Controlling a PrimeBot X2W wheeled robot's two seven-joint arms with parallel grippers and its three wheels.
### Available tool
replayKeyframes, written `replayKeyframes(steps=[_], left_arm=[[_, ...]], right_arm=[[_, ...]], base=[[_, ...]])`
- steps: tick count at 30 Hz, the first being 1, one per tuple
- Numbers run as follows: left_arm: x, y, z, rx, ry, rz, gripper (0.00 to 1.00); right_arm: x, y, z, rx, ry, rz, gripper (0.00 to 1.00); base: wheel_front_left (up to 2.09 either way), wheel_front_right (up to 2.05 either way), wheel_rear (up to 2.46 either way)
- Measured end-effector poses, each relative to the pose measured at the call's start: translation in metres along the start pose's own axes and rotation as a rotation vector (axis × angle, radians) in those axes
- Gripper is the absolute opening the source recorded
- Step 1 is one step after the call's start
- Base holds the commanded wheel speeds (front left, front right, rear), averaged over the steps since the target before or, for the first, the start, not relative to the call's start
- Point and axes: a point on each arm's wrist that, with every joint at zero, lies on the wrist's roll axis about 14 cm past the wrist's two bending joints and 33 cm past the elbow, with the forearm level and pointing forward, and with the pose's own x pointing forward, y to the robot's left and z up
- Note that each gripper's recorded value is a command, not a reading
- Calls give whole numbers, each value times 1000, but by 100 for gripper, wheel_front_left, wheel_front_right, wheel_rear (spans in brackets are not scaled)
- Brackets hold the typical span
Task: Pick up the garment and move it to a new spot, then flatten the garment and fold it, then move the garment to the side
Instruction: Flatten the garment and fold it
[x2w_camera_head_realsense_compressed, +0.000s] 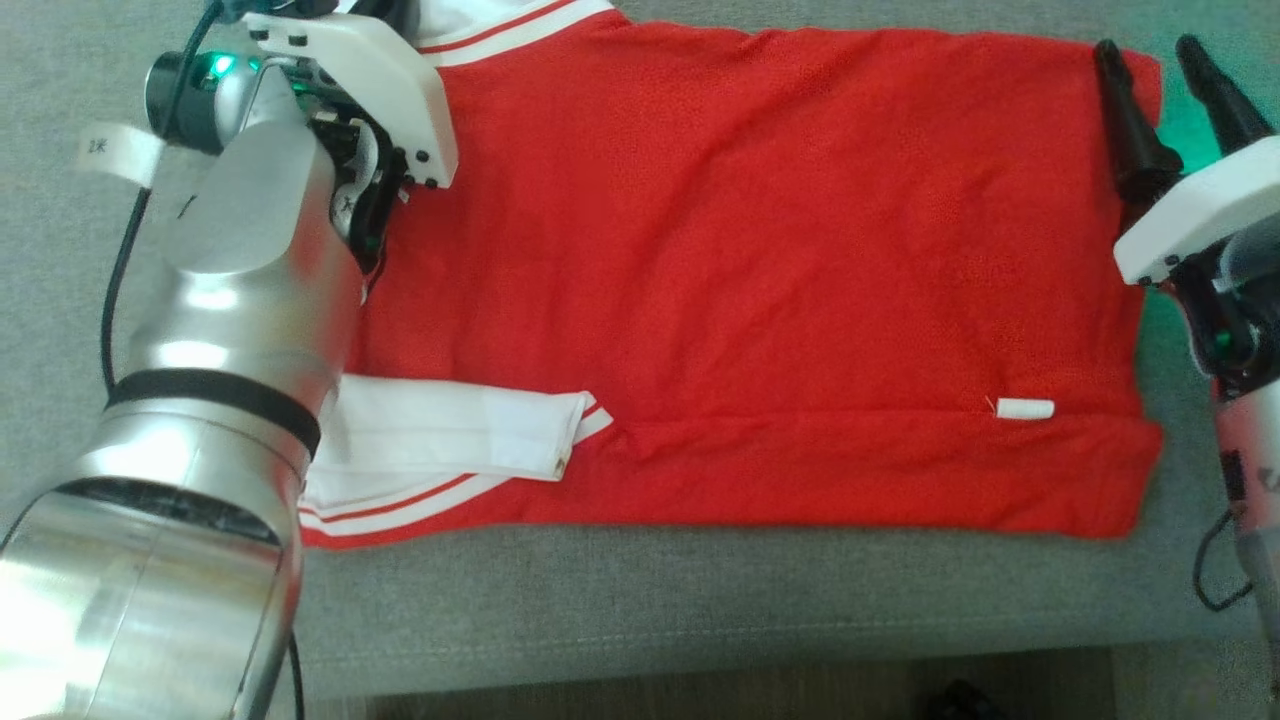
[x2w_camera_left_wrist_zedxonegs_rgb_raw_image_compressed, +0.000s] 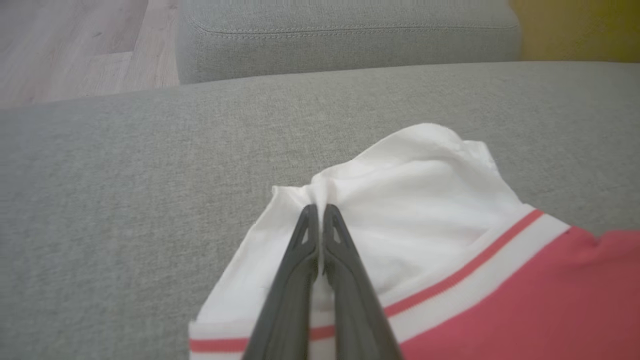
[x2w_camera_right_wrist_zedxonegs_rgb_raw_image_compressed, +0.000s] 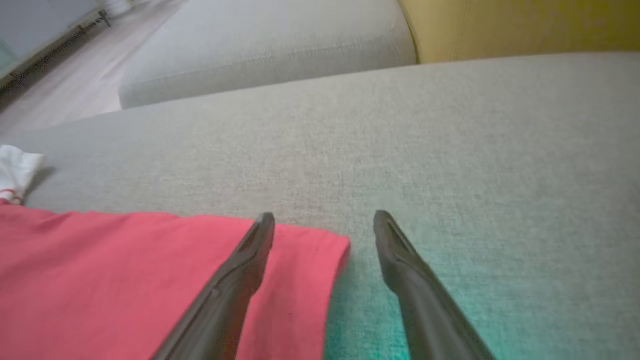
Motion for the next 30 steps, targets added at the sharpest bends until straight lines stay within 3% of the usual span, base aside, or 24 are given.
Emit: replayKeyframes(steps=[6, 7, 8, 24, 30], left_arm=[[-4, 2, 4, -5, -23, 1, 0], [-5, 2, 8, -11, -41, -1, 0], [-5, 1, 10, -12, -51, -2, 0], [-33, -13, 88, -43, -366, -40, 0], [-69, -12, 76, -88, -441, -19, 0]], right_arm=[[4, -5, -23, -8, 125, -1, 100], [4, -4, -21, -9, 134, 5, 81], [4, -4, -21, -9, 139, 9, 0], [-5, 2, 41, -24, -107, 40, 0], [-25, 6, 16, 14, -84, 51, 0]], base=[[0, 0, 0], [0, 0, 0], [0, 0, 0], [0, 0, 0], [0, 0, 0]])
